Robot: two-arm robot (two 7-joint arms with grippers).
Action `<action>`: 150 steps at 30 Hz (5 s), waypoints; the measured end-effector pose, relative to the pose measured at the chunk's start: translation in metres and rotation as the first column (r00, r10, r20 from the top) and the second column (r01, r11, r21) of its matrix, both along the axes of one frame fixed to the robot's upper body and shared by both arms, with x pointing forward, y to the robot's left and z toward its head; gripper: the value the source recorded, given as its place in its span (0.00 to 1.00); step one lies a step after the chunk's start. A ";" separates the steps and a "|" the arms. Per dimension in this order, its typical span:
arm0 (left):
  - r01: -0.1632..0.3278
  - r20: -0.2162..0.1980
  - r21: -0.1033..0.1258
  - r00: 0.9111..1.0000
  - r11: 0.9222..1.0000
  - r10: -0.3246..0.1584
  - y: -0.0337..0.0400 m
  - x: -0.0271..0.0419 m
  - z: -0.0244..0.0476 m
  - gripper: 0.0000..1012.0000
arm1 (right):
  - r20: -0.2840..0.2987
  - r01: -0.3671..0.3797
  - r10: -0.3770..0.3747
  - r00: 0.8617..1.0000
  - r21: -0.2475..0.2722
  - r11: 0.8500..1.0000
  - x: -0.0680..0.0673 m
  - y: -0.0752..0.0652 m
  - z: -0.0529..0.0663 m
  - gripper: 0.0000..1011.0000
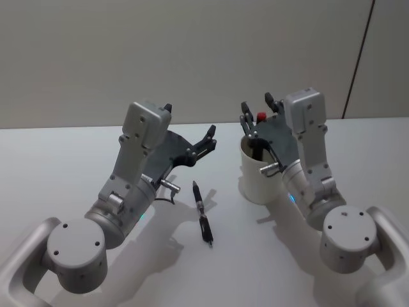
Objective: Place the pen into the pen holder.
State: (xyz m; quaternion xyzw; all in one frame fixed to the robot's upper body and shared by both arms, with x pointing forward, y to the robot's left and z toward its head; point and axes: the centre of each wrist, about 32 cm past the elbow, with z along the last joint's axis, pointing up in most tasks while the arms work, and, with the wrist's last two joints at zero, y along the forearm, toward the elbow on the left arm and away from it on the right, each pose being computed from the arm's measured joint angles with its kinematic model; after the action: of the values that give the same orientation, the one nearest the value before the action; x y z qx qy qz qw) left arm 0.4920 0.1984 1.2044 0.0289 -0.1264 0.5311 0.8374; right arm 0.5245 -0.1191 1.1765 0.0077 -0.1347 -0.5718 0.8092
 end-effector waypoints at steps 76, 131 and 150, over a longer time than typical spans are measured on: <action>0.000 0.000 0.000 1.000 1.000 0.000 0.0000 0.0000 0.0000 0.99 | 0.117 0.011 -0.019 0.993 0.067 0.998 -0.023 -0.103 0.083 0.99; 0.000 0.000 0.000 1.000 1.000 0.000 0.0000 0.0000 0.0000 0.99 | 0.111 0.017 -0.024 0.994 0.061 0.998 -0.024 -0.108 0.084 0.99; 0.000 0.000 0.000 1.000 1.000 0.000 0.0000 0.0000 0.0000 0.99 | 0.111 0.017 -0.024 0.994 0.061 0.998 -0.024 -0.107 0.084 0.99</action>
State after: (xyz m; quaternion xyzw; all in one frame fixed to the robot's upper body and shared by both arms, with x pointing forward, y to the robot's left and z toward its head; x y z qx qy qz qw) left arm 0.4920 0.1984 1.2044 0.0289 -0.1264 0.5310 0.8374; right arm 0.5004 -0.2266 1.2608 0.0626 -0.1628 -0.5824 0.7940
